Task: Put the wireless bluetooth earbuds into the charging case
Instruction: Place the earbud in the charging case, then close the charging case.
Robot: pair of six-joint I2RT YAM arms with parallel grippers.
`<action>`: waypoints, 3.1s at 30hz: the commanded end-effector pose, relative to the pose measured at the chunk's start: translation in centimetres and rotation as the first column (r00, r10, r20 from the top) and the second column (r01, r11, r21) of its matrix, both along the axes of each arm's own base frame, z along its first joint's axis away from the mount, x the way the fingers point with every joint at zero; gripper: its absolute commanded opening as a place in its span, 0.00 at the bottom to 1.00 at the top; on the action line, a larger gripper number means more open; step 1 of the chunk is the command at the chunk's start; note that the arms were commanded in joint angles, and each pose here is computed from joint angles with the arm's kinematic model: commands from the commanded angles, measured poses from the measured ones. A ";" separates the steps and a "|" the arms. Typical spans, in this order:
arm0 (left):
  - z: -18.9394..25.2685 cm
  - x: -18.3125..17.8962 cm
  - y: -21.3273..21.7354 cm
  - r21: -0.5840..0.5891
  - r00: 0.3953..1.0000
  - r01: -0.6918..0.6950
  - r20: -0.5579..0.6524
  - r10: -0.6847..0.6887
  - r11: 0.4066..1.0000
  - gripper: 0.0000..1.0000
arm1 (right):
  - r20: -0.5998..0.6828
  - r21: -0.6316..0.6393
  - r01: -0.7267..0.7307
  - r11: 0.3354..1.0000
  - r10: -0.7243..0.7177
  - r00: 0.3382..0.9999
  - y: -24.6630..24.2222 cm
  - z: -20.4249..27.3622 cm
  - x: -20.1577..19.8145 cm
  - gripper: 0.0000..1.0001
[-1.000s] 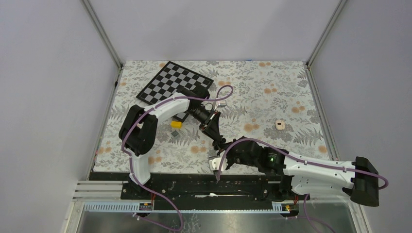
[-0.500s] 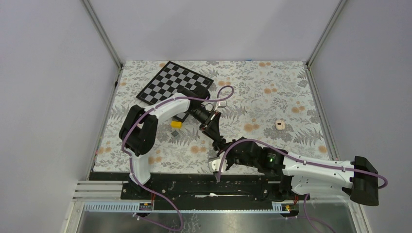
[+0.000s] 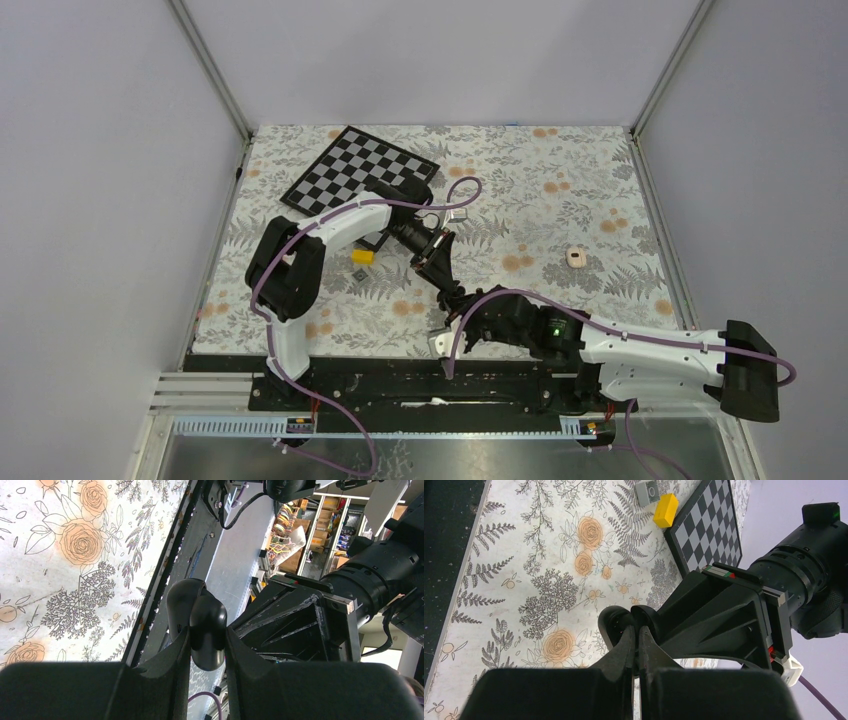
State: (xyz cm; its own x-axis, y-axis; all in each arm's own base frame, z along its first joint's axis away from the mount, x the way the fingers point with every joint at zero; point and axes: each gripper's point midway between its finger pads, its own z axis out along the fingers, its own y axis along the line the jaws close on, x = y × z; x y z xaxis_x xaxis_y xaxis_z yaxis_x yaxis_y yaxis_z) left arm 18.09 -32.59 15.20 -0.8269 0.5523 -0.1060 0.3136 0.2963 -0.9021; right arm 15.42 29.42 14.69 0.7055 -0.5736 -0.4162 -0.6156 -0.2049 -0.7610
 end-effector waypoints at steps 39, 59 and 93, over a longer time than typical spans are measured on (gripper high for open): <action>2.5 -1.1 -0.4 -0.086 0.999 0.034 0.003 -0.033 0.996 0.00 | -0.062 0.105 0.033 0.994 -0.026 0.998 -0.1 1.1 -0.9 0.47; 3.8 0.5 -0.4 -0.114 0.999 0.017 0.034 -0.014 0.993 0.00 | -0.535 0.407 0.566 0.717 -0.315 0.784 -3.9 8.1 0.1 0.77; 19.6 4.9 2.4 -0.624 0.969 -0.193 0.002 0.248 0.757 0.00 | -0.797 0.320 0.901 0.293 0.597 0.089 -5.1 15.6 6.0 1.00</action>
